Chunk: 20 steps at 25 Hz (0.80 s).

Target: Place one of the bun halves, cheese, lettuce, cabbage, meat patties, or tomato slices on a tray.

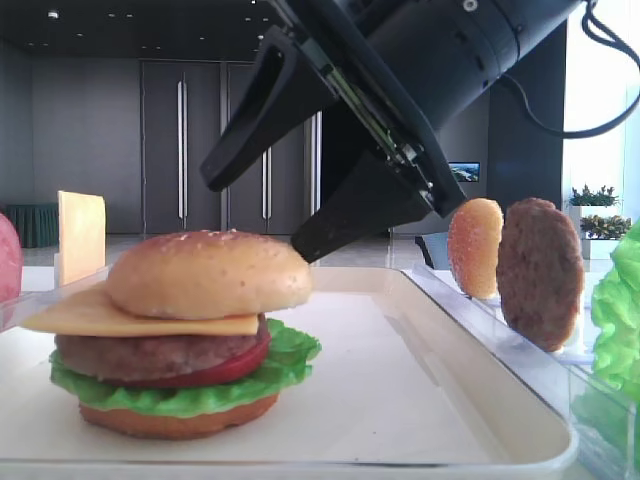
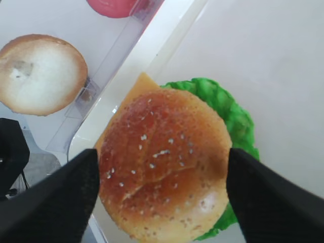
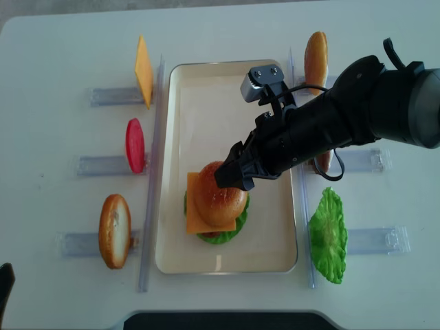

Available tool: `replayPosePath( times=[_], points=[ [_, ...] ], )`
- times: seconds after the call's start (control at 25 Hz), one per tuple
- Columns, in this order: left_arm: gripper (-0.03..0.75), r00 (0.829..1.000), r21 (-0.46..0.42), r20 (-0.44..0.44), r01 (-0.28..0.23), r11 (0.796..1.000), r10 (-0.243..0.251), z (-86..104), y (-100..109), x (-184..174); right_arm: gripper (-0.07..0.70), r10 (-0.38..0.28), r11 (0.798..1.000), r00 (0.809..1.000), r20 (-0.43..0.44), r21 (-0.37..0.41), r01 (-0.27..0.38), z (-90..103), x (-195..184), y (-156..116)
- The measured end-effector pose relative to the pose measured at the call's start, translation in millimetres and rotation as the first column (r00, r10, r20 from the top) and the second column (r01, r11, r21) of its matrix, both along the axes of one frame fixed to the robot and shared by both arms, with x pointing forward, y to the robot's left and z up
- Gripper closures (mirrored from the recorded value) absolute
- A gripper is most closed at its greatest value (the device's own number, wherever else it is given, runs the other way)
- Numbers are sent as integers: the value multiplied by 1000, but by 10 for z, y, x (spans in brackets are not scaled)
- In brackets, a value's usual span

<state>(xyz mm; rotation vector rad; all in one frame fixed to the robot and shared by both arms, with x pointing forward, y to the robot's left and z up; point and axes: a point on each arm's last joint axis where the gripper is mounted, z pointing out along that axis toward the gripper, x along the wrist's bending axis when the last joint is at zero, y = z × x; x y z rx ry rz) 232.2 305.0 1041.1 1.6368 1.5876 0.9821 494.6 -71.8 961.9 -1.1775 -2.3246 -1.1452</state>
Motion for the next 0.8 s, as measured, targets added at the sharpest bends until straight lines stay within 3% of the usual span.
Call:
replayPosePath(
  times=[0.24,0.48,0.56,0.8],
  points=[
    [265,1000,0,0,0,1000,0,0,0,0,129,12,998,999,35,-61,-9,-3,32,-23],
    [265,1000,0,0,0,1000,0,0,0,0,129,46,983,998,46,-178,-37,-14,43,-81],
    [265,1000,0,0,0,1000,0,0,0,0,129,64,977,996,59,-206,-50,48,42,-100],
    [265,1000,0,0,0,1000,0,0,0,0,129,44,973,986,159,-229,-6,432,46,-166]
  ],
)
